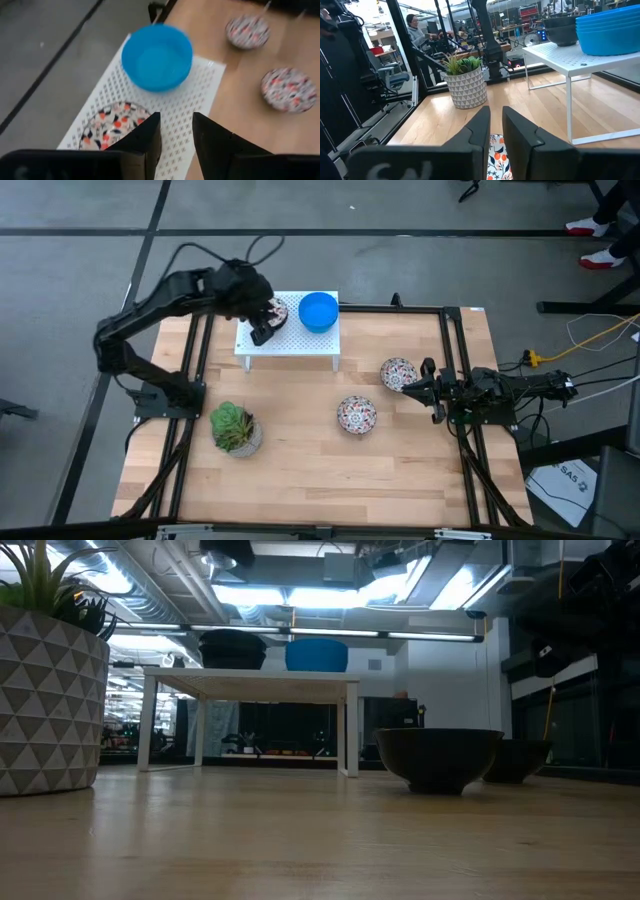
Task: Pick & Place Mini bowls
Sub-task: Stack the white patterned bowl on the white patterned bowl on the shelf
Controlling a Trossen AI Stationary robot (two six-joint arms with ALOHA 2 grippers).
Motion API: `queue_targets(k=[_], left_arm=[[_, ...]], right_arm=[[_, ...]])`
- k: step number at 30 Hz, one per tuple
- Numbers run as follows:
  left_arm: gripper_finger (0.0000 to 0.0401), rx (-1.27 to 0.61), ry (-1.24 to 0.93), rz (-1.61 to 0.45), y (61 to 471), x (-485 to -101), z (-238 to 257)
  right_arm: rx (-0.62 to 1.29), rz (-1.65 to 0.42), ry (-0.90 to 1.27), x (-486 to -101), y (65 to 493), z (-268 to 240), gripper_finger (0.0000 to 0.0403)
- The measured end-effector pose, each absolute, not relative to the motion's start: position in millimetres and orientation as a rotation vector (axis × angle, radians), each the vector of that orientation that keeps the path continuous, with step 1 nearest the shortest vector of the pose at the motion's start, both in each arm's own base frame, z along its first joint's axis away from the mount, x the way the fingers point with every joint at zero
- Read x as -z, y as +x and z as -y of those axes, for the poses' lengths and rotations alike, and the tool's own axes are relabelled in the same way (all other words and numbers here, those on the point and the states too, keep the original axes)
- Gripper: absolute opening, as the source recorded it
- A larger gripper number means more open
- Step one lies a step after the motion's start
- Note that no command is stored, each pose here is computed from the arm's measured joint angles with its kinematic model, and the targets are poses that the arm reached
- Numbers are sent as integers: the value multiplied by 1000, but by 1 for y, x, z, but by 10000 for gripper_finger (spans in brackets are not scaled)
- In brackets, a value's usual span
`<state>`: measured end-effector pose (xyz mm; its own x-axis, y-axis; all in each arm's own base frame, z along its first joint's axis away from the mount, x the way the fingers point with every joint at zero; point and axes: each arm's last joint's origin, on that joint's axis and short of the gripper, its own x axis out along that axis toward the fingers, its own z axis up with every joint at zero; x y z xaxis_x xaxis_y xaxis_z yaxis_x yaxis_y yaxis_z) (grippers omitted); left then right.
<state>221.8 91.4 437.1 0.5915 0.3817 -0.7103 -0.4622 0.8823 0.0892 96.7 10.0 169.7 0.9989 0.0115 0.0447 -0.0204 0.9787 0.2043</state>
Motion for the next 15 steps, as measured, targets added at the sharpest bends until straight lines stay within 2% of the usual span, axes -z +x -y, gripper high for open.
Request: queue_targets(k=[11, 15], left_arm=[[100, -391, -143, -698, 212, -452, -53], [96, -325, -118, -707, 215, -452, -38]], right_arm=[[-17, 54, 211, -171, 97, -10, 52], [-48, 109, 380, -177, 96, -10, 52]])
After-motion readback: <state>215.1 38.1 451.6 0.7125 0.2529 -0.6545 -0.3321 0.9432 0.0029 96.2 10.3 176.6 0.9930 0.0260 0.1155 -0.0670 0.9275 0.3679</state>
